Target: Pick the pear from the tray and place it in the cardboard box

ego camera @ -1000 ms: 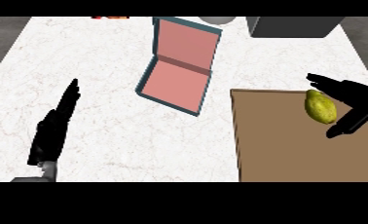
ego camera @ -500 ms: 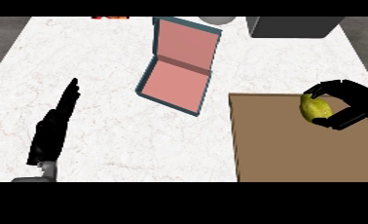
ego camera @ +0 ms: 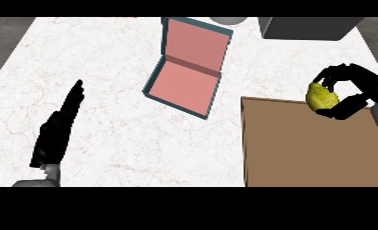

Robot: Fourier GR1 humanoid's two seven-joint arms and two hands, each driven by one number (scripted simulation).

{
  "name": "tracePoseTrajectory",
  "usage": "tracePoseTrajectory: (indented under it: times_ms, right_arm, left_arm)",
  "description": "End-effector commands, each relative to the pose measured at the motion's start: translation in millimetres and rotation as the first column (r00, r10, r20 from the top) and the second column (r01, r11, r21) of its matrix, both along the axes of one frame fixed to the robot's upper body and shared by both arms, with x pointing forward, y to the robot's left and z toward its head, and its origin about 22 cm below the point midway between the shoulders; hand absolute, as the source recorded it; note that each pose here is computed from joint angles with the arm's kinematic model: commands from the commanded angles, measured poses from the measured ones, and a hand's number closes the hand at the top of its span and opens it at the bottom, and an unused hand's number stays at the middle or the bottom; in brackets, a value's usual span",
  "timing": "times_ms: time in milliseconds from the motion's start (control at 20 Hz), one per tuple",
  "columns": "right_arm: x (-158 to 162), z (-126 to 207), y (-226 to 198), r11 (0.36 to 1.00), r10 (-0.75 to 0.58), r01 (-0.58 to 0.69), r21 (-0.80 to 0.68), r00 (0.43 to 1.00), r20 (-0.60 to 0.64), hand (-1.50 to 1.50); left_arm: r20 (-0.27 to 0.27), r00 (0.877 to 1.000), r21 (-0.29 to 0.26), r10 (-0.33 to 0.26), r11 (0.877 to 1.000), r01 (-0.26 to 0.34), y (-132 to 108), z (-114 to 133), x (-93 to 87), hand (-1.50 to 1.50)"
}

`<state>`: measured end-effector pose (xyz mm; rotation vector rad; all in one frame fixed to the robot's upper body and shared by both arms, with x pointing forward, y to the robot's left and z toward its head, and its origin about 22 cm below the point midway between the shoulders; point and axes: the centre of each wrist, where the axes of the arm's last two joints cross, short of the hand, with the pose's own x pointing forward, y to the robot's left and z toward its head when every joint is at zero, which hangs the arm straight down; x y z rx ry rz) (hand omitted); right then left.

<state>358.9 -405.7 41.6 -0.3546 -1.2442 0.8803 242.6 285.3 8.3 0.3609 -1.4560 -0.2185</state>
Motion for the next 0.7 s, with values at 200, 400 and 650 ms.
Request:
tracePoseTrajectory:
  times_ms: [200, 400, 650]
  right_arm:
    - [48.4, 73.8, 68.1, 0.812, 0.405, -0.192, -0.551, 0.866, 0.294, 1.50]
    - [61.8, 58.5, 81.5, 0.837, 0.389, -0.152, -0.527, 0.841, 0.376, 1.50]
    - [76.7, 104.9, 91.3, 0.916, 0.401, -0.324, -0.237, 0.756, 0.517, 1.50]
  left_arm:
    - [0.023, 0.999, -0.001, -0.026, 1.000, 0.026, -19.3, 8.9, 15.8, 0.00]
    - [0.013, 1.000, -0.016, -0.009, 1.000, 0.009, -6.7, 1.8, 9.2, 0.00]
    - [0.015, 1.000, 0.018, 0.005, 1.000, -0.005, -7.1, -2.2, -3.0, 0.00]
